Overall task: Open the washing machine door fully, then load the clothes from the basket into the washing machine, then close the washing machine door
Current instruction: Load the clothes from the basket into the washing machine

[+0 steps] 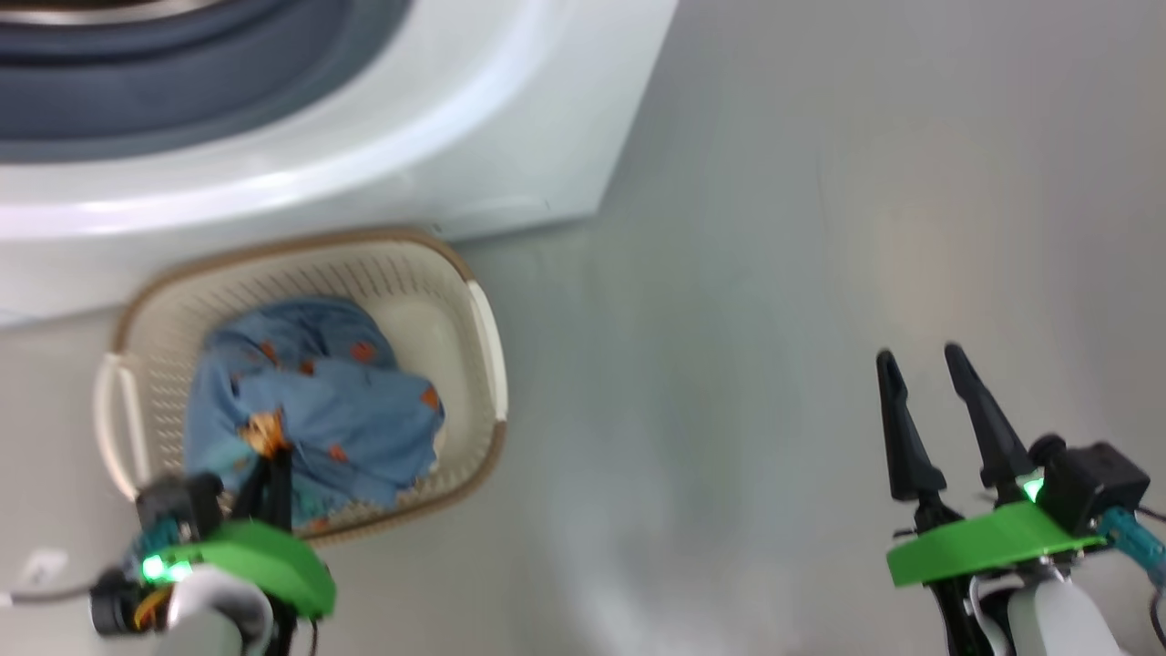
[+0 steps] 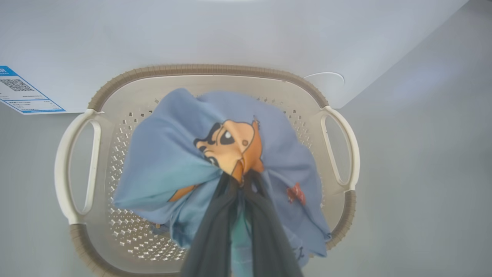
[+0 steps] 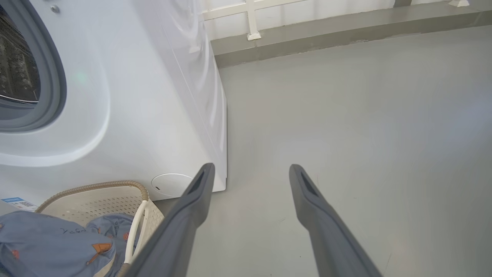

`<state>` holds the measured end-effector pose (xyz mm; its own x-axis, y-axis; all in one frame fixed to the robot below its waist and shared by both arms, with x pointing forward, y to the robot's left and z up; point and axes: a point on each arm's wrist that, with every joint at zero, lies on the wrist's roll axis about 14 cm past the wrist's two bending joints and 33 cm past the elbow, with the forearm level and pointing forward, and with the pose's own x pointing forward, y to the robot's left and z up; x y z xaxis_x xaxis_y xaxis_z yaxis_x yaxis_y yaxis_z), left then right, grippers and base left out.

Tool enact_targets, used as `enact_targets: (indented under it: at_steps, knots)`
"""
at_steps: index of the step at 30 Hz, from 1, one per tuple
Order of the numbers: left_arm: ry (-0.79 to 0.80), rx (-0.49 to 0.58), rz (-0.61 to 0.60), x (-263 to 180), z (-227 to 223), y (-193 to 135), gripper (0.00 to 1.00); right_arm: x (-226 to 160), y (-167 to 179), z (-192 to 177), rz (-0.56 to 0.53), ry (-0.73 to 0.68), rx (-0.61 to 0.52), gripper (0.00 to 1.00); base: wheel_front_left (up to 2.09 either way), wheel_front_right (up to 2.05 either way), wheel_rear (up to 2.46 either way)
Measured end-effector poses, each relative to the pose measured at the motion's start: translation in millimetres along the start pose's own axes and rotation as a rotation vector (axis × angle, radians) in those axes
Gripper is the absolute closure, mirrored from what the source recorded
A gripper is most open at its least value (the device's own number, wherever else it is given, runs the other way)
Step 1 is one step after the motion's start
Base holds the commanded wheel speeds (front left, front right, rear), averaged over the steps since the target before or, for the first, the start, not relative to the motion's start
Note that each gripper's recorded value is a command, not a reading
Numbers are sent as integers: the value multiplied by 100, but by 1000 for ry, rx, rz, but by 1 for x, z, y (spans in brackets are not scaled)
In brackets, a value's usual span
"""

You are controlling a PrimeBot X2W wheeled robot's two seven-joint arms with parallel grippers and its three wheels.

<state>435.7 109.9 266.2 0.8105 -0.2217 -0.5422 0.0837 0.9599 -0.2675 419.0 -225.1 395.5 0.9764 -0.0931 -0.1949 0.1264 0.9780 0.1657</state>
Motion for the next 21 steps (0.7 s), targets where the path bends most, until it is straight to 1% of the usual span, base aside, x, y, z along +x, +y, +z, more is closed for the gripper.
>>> enact_targets:
  at_steps: [9,21]
  knots:
    - [-129,-33,60,-70,27,6,100,-33,16,26,45,-60,14,0,0,0,0]
    - [-332,-40,97,-138,67,10,100,-62,33,54,115,-143,15,0,0,0,0]
